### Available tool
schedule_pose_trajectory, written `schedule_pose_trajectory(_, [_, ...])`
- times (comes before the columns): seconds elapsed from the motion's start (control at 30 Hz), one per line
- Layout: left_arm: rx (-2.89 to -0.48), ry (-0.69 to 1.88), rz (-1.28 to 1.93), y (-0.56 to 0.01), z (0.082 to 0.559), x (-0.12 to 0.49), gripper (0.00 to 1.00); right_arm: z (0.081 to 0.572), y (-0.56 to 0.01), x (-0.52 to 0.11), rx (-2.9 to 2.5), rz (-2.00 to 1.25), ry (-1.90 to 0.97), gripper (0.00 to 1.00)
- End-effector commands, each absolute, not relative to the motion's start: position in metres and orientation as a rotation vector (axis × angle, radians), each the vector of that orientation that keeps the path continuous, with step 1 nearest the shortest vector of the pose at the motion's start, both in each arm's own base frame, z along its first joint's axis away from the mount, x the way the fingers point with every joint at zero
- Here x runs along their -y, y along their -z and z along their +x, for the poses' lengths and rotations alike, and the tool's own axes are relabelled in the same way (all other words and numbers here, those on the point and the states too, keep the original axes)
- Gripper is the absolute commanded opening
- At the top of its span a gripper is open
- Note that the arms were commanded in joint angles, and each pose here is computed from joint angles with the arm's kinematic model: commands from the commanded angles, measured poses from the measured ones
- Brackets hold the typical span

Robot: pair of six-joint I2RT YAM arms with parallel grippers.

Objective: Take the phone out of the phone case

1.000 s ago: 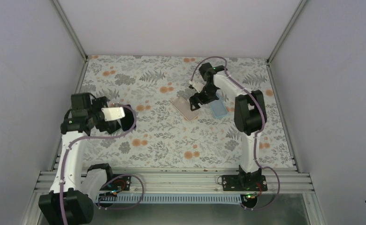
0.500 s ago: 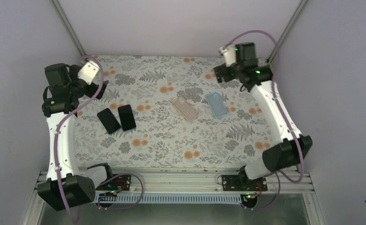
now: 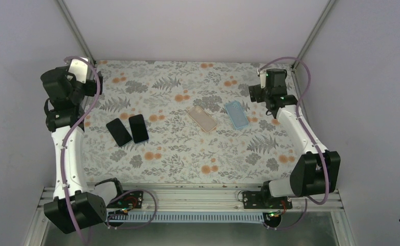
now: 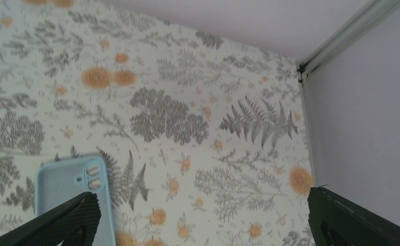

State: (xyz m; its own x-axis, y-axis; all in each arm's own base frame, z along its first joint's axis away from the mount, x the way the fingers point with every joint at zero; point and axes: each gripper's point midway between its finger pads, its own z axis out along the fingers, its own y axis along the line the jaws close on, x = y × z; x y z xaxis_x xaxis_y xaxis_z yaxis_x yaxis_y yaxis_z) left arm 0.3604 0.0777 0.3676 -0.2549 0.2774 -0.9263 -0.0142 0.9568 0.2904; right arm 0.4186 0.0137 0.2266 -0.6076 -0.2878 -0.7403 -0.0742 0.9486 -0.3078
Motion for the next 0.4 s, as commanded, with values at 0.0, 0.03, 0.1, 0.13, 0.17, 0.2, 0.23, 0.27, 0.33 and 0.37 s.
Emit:
schedule_pose_trajectory(0.0, [-1.778,-0.254,0.147,-0.368,0.358,-0.078,1.0,0.433,-0.255,-0.012,-2.09,-0.176,0.277,1.0])
schedule_pose_trajectory(0.03, [-1.779,-0.239,0.16,-0.365,0.358,-0.075,1.0,0.432,-0.252,-0.014,-2.094,-0.182,0.269,1.0])
schedule_pose_trajectory(0.1, [-1.792,-0.219,0.174,-0.36,0.361,-0.072,1.0,0.433,-0.248,-0.012,-2.094,-0.176,0.283,1.0])
schedule_pose_trajectory(0.13, [-1.796,-0.216,0.175,-0.36,0.361,-0.072,1.0,0.434,-0.245,-0.01,-2.099,-0.176,0.293,1.0])
schedule_pose_trajectory(0.17, [-1.804,-0.214,0.174,-0.359,0.362,-0.073,1.0,0.434,-0.241,-0.01,-2.108,-0.178,0.3,1.0])
schedule_pose_trajectory(0.2, [-1.803,-0.209,0.177,-0.36,0.362,-0.072,1.0,0.433,-0.239,-0.009,-2.114,-0.178,0.307,1.0])
schedule_pose_trajectory(0.23, [-1.802,-0.203,0.183,-0.36,0.363,-0.071,1.0,0.433,-0.237,-0.009,-2.117,-0.182,0.312,1.0])
schedule_pose_trajectory(0.27, [-1.802,-0.19,0.191,-0.359,0.363,-0.069,1.0,0.432,-0.235,-0.009,-2.117,-0.191,0.311,1.0])
schedule_pose_trajectory(0.33, [-1.804,-0.18,0.2,-0.356,0.363,-0.067,1.0,0.43,-0.239,-0.014,-2.093,-0.221,0.283,1.0])
schedule_pose_trajectory(0.37, [-1.805,-0.176,0.203,-0.354,0.363,-0.066,1.0,0.43,-0.243,-0.015,-2.071,-0.219,0.279,1.0])
